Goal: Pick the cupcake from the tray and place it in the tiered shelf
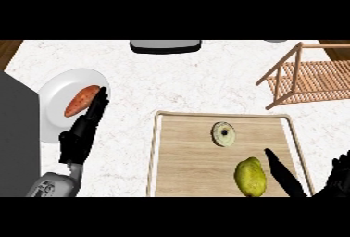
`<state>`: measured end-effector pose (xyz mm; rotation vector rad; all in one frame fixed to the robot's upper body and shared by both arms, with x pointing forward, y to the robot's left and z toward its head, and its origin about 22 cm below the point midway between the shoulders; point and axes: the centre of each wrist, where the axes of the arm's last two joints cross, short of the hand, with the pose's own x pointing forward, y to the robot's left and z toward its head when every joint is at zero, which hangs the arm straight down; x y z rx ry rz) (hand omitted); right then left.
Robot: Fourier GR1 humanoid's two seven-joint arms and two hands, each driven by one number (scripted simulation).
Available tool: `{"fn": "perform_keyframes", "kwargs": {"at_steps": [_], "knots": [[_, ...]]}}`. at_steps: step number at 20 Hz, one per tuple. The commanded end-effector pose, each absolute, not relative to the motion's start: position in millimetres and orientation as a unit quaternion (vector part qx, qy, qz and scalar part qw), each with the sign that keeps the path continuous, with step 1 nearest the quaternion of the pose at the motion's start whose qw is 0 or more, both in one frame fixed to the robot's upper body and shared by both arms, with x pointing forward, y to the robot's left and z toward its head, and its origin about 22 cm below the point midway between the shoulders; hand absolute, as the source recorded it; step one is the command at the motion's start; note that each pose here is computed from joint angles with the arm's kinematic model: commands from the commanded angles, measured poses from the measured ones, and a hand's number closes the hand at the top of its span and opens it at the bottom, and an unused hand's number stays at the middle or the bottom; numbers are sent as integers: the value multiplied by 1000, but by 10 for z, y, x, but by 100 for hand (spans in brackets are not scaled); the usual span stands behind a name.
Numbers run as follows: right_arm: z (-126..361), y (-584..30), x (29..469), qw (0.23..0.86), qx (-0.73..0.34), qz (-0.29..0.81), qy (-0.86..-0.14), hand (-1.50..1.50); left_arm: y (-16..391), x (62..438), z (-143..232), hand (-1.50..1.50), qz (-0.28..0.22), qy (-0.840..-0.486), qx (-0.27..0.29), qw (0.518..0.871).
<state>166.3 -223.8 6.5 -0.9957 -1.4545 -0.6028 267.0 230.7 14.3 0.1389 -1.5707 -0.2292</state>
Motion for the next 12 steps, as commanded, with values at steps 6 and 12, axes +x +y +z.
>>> {"fn": "perform_keyframes", "kwargs": {"at_steps": [6,12], "knots": [[416,-2177,1439,664,-438,-173,-580,-150,2175,2711,164,0,-126,-708,50,693],[554,-2079,1364,760,-418,-38,-496,-150,2177,2816,198,0,-124,-710,51,692]]}}
